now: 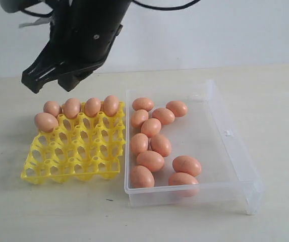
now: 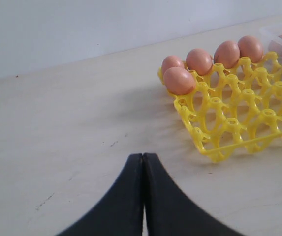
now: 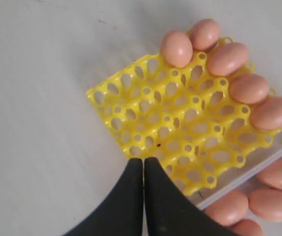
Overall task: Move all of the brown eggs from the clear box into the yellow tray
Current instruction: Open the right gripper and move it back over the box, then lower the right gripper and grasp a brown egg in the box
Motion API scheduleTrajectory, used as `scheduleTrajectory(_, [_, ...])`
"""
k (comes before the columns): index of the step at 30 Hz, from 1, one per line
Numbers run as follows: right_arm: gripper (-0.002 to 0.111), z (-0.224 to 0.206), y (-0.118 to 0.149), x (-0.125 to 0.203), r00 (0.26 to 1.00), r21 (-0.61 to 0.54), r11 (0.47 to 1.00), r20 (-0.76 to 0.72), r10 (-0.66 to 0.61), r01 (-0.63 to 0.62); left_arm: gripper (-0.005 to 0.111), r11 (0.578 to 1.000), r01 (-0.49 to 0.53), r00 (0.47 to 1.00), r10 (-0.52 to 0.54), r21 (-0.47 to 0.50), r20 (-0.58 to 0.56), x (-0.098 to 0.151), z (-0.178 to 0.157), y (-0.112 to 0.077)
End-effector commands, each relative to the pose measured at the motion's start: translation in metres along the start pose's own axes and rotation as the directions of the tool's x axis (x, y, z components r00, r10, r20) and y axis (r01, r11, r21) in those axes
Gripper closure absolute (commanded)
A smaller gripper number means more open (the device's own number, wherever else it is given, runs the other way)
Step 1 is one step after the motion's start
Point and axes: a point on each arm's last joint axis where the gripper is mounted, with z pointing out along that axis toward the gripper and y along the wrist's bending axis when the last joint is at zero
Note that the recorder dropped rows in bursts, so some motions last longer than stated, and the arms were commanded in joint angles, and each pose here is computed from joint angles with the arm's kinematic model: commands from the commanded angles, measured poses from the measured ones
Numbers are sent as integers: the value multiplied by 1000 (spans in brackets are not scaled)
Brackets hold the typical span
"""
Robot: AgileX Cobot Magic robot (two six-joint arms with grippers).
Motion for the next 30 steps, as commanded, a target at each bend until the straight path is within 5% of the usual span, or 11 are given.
scheduleTrajectory(1, [107, -44, 1, 28, 999, 60, 998, 22, 36, -37, 107, 1000, -3, 1000, 3, 1, 16, -2, -1, 0])
scheduleTrajectory(13, [96, -39, -19, 146, 982, 175, 972, -72, 173, -158, 107, 1000, -3, 1000, 3, 1, 16, -2, -1, 0])
scheduleTrajectory(17, [87, -21, -47, 160, 974, 244, 962, -156, 165, -123, 107, 1000, -3, 1000, 3, 1, 16, -2, -1, 0])
scheduleTrajectory(24, [50, 20, -71, 170, 949, 232, 953, -201, 245, -196, 107, 1000, -3, 1000, 3, 1, 16, -2, -1, 0])
scheduleTrajectory(30, [51, 51, -78, 173, 963, 201, 977, -244, 115, -66, 107, 1000, -3, 1000, 3, 1, 16, -2, -1, 0])
